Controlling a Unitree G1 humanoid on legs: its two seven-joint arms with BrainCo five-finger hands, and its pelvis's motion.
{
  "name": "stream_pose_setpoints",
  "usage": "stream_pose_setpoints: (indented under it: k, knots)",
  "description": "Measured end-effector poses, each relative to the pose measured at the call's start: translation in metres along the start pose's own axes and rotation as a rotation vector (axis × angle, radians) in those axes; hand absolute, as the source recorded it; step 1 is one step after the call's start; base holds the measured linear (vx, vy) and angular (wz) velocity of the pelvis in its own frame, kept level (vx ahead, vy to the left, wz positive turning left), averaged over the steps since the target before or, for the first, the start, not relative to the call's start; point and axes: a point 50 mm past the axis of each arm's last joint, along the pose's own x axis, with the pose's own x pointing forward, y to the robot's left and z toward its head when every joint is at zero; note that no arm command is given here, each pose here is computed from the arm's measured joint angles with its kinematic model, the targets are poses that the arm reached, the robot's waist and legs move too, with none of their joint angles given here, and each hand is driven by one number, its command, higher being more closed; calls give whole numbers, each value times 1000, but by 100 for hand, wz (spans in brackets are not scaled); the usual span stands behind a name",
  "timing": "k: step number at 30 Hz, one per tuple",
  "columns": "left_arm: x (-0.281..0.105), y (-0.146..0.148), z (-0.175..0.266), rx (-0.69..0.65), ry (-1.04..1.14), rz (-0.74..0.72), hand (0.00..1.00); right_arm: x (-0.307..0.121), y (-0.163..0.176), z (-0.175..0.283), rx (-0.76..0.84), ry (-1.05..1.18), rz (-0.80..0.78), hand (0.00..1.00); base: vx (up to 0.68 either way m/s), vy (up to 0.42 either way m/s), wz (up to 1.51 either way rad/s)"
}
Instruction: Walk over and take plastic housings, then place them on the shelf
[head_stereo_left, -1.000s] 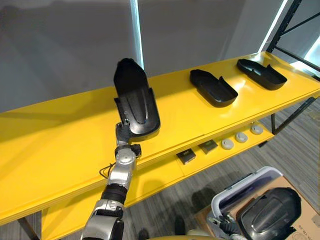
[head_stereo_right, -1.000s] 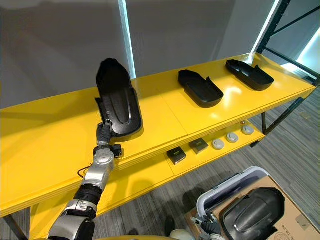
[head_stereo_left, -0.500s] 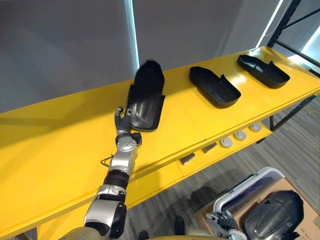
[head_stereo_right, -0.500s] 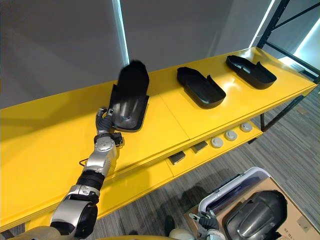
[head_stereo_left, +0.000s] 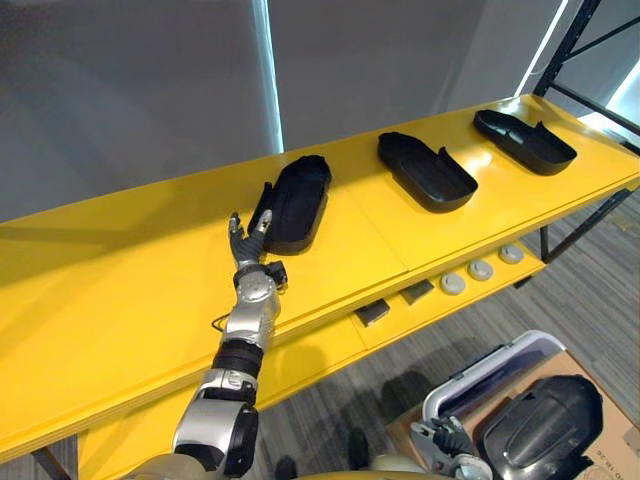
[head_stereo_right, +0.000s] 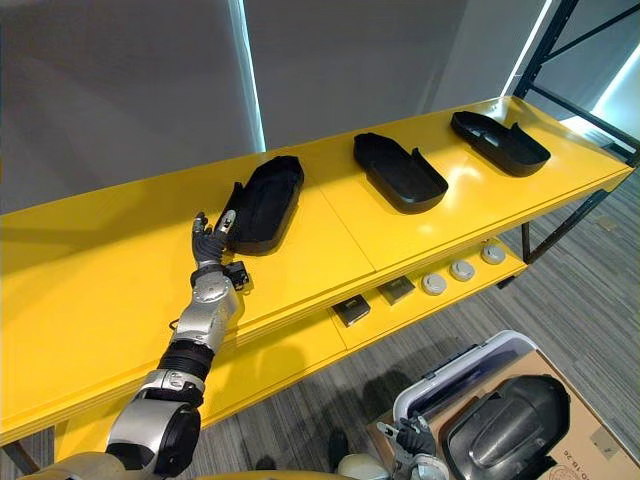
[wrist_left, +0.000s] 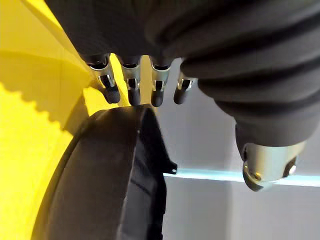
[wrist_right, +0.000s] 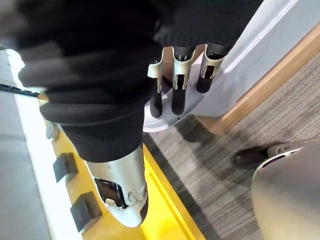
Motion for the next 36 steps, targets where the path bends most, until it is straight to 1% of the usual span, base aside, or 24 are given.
stream_pose_setpoints:
  k: [6,9,13,22,26,29,30,32,34,36]
  knots:
    - [-8,-9,2,71,-57,-87,0,0,0,-1,1,4,-2,0,14,7,0]
    - [-17,-15,0,127,-93,-150,0,-1,0,-2,1,6,-1,0,24,14,0]
    - [-33,-21,-7,158,-115,-216,0,-1,1,-2,3,7,1,0,0,0,0]
    - [-61,-31,-15,146,-124,-328,0,-1,0,-2,3,4,-1,0,0,0,1]
    - [-69,-31,-17,143,-132,-340,0,-1,0,-2,4,2,-2,0,0,0,0]
    - [-69,-30,-12,192,-178,-338,0,-1,0,-2,5,0,-3,0,0,0,0]
    - [-72,-29,-4,246,-249,-319,0,-1,-1,-2,6,-2,-4,0,0,0,0]
    - [-78,-28,4,278,-315,-314,0,-2,-1,-4,7,-1,-6,0,0,0,0]
    - [-89,-28,10,360,-419,-320,0,-3,-3,-6,24,-2,-13,0,0,0,10]
    - [-95,-24,11,407,-459,-319,0,-3,-3,-6,26,-4,-14,0,0,0,5]
